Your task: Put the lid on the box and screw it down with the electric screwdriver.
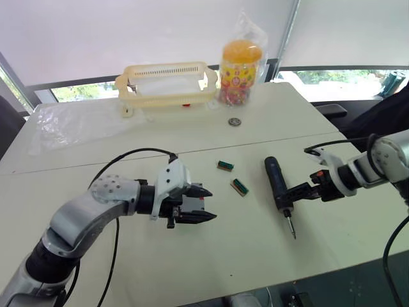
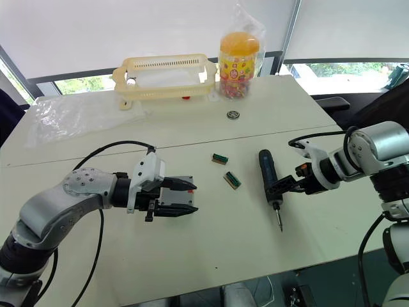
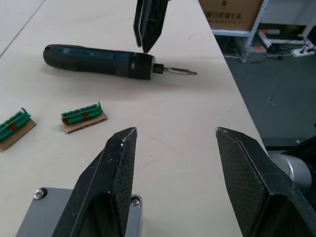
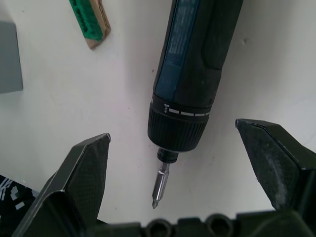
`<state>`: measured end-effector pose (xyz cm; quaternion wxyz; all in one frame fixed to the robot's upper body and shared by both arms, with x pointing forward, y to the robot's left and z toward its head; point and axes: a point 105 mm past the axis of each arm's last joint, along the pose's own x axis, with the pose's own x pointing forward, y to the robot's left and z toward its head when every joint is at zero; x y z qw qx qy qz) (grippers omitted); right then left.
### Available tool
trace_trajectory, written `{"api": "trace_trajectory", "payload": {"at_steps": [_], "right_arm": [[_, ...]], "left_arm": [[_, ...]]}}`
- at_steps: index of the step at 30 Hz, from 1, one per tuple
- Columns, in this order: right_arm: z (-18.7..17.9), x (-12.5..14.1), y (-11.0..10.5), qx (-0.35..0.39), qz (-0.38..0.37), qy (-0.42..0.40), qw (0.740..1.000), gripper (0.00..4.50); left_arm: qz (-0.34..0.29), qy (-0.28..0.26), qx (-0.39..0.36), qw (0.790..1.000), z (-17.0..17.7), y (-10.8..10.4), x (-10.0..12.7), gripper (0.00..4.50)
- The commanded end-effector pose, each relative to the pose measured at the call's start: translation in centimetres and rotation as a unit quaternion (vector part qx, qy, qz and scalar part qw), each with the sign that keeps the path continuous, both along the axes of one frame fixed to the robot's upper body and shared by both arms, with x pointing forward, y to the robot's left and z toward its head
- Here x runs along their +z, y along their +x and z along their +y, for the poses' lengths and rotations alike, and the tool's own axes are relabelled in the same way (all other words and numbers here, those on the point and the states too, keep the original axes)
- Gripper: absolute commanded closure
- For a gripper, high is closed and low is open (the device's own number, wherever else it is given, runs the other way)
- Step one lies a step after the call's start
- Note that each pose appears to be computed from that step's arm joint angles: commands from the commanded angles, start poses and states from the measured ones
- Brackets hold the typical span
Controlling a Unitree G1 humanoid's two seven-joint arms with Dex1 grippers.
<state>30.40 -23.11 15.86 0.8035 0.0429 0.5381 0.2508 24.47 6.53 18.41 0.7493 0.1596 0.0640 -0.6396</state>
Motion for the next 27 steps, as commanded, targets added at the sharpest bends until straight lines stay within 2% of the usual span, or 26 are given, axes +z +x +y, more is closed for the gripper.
{"api": "trace_trajectory", "payload": {"at_steps": [1, 14, 17, 20, 21, 25, 27], "right_arm": [[0.2, 0.5, 0.4, -0.003, -0.004, -0.007, 1.000, 0.04], [0.0, -2.5, 1.4, -0.033, 0.022, -0.058, 0.998, 0.04], [0.6, -3.5, 1.6, -0.027, 0.023, -0.070, 0.997, 0.90], [1.0, -4.3, 1.9, -0.026, 0.021, -0.084, 0.996, 2.41], [1.0, -4.5, 1.8, -0.025, 0.020, -0.088, 0.996, 2.72], [0.8, -4.7, 1.0, -0.013, 0.027, -0.078, 0.997, 2.74], [0.5, -3.9, 1.2, -0.025, 0.013, -0.064, 0.998, 2.74]], "left_arm": [[-0.019, -0.011, 0.014, 1.000, 0.3, -0.2, 0.7, 1.93], [-0.015, -0.019, 0.053, 0.998, 0.6, -0.3, 0.4, 1.93], [-0.013, -0.019, 0.058, 0.998, 0.7, -0.2, 0.3, 1.93], [-0.015, -0.015, 0.062, 0.998, 0.7, 0.1, 0.1, 1.93], [-0.015, -0.014, 0.062, 0.998, 0.7, 0.2, 0.1, 1.93], [-0.016, -0.007, 0.067, 0.998, 1.4, 0.5, 0.0, 1.93], [-0.020, -0.007, 0.075, 0.997, 1.8, 0.9, 0.3, 1.93]]}}
